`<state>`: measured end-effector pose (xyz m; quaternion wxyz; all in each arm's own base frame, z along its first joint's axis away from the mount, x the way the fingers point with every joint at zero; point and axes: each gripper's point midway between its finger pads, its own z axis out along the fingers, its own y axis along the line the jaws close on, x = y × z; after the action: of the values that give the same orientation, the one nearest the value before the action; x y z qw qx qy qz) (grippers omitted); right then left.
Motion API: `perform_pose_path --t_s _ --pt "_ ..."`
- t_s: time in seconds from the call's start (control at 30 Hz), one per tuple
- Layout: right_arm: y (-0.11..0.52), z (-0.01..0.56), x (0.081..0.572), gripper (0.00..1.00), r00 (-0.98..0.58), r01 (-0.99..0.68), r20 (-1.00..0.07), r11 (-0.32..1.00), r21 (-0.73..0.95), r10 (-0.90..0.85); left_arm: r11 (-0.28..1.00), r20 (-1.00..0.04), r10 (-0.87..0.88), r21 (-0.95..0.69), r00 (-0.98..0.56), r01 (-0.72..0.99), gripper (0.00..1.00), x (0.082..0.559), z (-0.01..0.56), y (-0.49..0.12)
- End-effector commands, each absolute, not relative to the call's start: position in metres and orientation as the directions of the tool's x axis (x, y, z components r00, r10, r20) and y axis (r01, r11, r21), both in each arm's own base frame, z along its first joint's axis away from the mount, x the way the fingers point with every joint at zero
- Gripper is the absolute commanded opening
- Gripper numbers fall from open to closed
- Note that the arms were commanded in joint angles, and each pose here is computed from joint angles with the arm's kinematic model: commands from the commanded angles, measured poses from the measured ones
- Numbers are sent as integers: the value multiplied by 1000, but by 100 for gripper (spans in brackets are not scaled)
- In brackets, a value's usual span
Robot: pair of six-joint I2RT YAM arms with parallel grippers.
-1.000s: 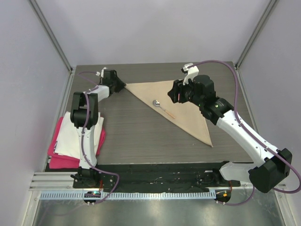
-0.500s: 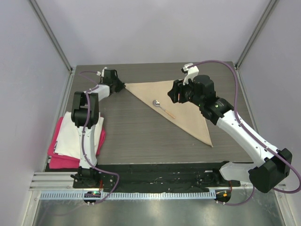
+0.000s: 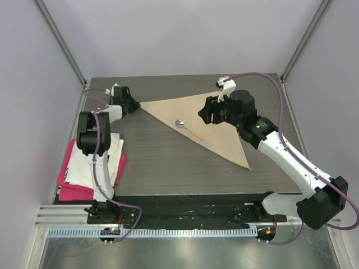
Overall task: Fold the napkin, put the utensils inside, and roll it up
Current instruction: Fold the napkin at the center of the board.
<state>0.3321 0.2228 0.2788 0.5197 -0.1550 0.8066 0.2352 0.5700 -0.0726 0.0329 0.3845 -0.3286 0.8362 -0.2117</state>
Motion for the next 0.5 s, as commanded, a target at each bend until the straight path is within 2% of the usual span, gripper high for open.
perform_pose_path --t_s 0.0,0.2,0.47 --pt "244 287 329 58 -416 -546 -908 783 298 55 704 -598 -710 -626 -373 -337 0 574 90 -22" --pt "242 290 331 58 -398 -542 -915 787 294 67 737 -648 -676 -610 -350 -292 0 559 112 -8" --pt "239 281 326 58 -412 -537 -909 790 296 60 740 -658 -654 -658 -374 -136 0 548 136 -39"
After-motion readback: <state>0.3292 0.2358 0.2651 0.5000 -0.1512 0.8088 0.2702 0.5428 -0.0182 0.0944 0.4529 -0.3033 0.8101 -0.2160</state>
